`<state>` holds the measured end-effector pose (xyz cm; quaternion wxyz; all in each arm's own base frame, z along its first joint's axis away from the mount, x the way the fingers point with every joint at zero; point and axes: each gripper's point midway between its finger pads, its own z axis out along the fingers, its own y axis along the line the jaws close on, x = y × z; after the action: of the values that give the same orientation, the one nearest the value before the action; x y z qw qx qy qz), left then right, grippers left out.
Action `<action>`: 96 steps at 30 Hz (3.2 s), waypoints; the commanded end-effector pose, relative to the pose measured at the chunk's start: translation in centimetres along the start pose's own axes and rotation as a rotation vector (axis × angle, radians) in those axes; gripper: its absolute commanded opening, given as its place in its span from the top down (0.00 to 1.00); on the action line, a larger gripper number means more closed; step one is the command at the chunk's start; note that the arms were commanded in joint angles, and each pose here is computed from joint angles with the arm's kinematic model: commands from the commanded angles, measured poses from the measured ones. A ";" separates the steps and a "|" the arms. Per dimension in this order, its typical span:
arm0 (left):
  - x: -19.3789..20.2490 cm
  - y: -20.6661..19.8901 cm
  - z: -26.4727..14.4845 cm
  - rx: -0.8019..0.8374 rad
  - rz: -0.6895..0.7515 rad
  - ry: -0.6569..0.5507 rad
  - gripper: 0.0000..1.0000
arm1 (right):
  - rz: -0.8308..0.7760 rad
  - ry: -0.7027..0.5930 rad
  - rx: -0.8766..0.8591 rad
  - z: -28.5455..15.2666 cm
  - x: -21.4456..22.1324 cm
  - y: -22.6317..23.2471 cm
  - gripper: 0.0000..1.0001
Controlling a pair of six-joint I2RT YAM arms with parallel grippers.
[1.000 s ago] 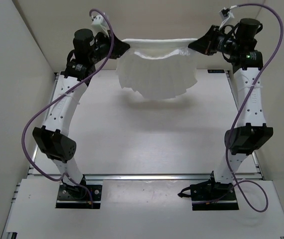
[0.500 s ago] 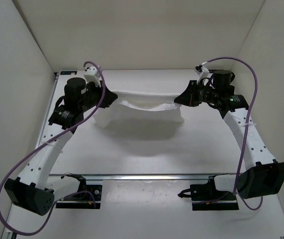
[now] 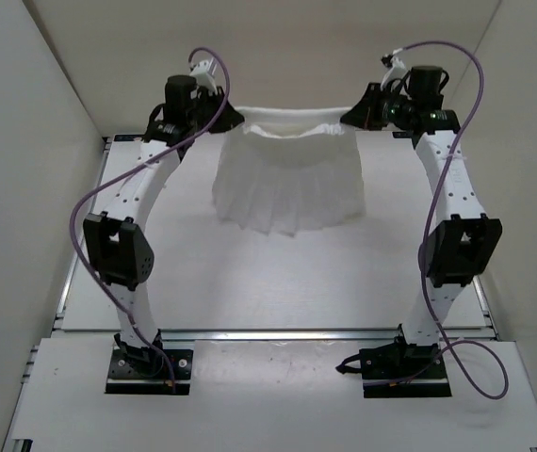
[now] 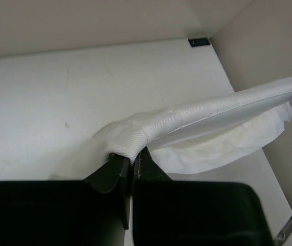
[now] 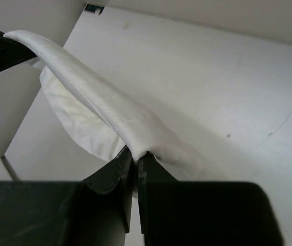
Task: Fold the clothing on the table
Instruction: Flatten the skirt out, then fold the skirt
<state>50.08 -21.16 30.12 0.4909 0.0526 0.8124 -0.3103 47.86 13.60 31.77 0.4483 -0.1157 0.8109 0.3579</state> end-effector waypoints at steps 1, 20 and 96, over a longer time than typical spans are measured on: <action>-13.9 0.8 -4.8 -0.109 0.085 -0.315 1.00 | -0.227 -0.279 0.141 -5.2 -11.9 0.3 1.00; 14.3 0.5 -17.0 -0.187 0.056 0.061 1.00 | 0.056 0.147 0.090 -9.6 22.2 5.8 1.00; 22.6 2.7 -15.5 -0.231 -0.125 0.476 1.00 | 0.346 0.243 0.045 -8.8 27.5 5.1 0.99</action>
<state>21.45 -17.97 13.16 0.1822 0.0265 0.9380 -0.2938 18.26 16.96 12.45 0.1967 -0.0147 0.8811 0.4298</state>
